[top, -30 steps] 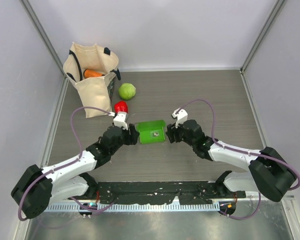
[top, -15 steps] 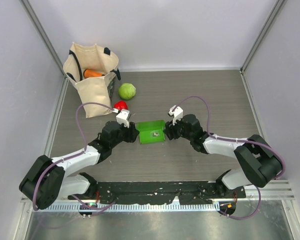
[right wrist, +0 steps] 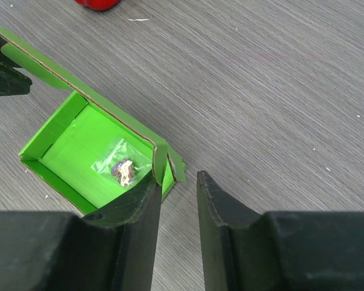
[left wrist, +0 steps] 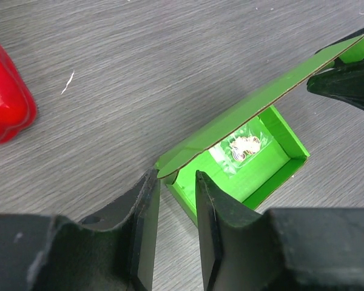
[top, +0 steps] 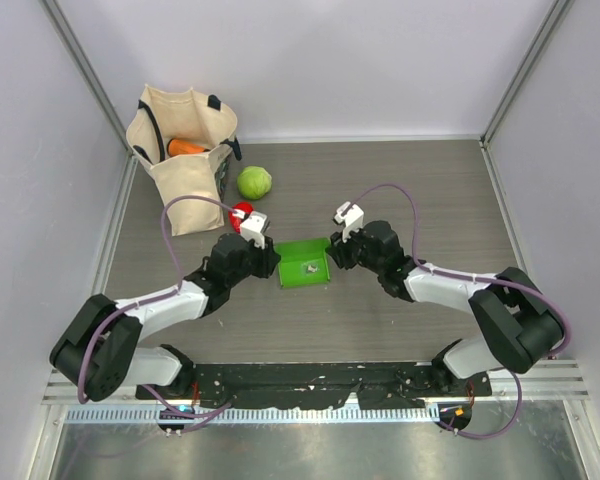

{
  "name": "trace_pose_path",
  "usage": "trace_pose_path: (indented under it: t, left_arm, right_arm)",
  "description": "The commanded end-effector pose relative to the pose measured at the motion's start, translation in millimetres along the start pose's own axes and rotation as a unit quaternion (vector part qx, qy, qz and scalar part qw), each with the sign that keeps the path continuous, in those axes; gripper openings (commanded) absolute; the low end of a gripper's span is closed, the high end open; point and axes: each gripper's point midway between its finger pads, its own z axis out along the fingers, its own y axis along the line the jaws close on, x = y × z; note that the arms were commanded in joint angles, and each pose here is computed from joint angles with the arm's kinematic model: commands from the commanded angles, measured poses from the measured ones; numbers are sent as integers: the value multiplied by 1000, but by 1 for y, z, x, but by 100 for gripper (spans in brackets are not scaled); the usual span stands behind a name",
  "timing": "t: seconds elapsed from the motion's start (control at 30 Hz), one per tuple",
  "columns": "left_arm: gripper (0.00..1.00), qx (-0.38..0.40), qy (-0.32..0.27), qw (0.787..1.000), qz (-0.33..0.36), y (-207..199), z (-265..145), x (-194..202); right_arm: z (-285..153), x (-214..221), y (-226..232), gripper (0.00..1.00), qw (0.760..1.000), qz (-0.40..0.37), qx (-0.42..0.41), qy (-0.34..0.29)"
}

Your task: Fold the paper box

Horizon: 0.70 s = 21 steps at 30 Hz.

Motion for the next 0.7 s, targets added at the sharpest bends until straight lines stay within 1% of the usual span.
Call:
trace_pose_path:
  t: [0.0,0.13,0.2,0.27,0.3,0.33,0.37,0.4,0.43,0.47,0.5,0.57,0.6,0.63,0.67]
  left_arm:
    - [32,15,-44,999,7,-7,6,-33]
    - [21,5,-37,999,5,-4,8,-31]
    - [18,1,-35,999,3,-3,8,-30]
    - [12,-6,-32,999,0,-1,8,-30]
    - [10,-22,-34,999,-7,4,9,-32]
    - [5,-31,-28,999,-11,6,9,-31]
    - [2,-52,-32,998,-17,12,9,-34]
    - [0,-62,-37,997,-24,13,10,-39]
    - [0,-75,-38,996,-41,16,10,-39]
    - [0,-92,-43,994,-47,20,10,-41]
    - [0,-98,-50,992,-54,20,11,-44]
    - [0,-121,-59,989,-67,22,12,-45]
    - [0,-133,-70,986,-69,23,12,-49]
    - [0,-134,-73,986,-67,16,13,-48]
    - [0,-139,-76,985,-65,15,14,-47]
  right_arm:
    - [8,-24,3,33,1000,-17,-7,-25]
    - [11,-23,6,28,1000,-21,0,-21]
    - [14,-21,4,25,999,-22,18,-19]
    - [15,-22,9,21,999,-24,29,-19]
    - [16,-25,-3,15,996,-20,78,-23]
    - [16,-25,-7,12,994,-3,102,-25]
    - [18,-27,1,1,994,-2,106,-26]
    - [17,-30,-8,1,988,7,148,-30]
    - [17,-32,-8,1,985,16,169,-35]
    - [19,-33,4,1,984,26,174,-40]
    - [16,-36,-5,1,974,32,219,-46]
    - [15,-39,3,1,968,46,241,-57]
    - [15,-42,3,1,963,50,255,-64]
    - [11,-39,-4,1,953,54,289,-67]
    - [11,-38,-4,1,950,63,298,-71]
